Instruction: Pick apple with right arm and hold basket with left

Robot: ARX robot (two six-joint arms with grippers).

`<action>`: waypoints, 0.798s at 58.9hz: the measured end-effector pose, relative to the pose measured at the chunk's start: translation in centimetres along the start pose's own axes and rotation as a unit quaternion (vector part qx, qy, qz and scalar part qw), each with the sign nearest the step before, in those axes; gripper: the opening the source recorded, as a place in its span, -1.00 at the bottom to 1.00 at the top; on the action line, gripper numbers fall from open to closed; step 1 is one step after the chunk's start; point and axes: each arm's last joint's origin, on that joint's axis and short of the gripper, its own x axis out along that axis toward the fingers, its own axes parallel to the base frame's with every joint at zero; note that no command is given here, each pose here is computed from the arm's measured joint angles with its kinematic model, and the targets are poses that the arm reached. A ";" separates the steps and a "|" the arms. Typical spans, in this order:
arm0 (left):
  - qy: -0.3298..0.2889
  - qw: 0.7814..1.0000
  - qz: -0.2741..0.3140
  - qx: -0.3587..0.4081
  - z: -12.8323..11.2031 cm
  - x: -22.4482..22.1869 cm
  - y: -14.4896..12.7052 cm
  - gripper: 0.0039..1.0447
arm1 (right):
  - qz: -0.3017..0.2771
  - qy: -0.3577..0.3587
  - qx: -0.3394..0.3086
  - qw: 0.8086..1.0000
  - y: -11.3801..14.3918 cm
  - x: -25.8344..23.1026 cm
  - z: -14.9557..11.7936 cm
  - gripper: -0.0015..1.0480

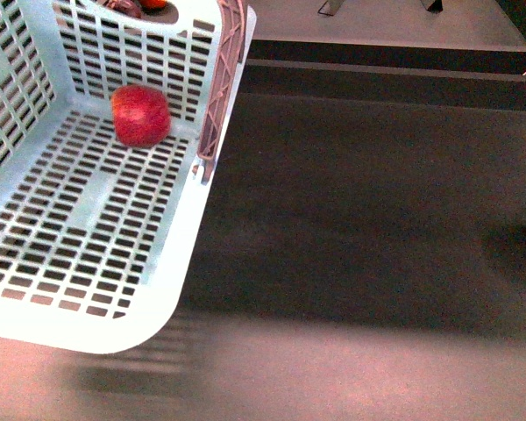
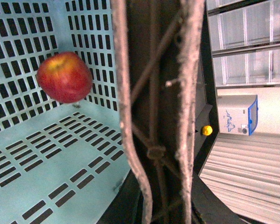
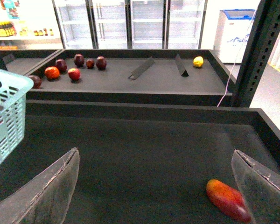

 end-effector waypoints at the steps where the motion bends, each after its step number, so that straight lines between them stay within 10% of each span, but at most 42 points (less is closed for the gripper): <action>1: 0.001 1.000 0.005 -0.010 0.2 0.3 0.5 -0.86 | 0.000 0.000 0.000 1.000 0.0 0.0 0.0 0.83; 47: 0.066 0.991 0.105 -0.046 2.3 3.0 8.7 -0.83 | 0.000 0.000 0.000 1.000 0.0 0.0 0.0 0.83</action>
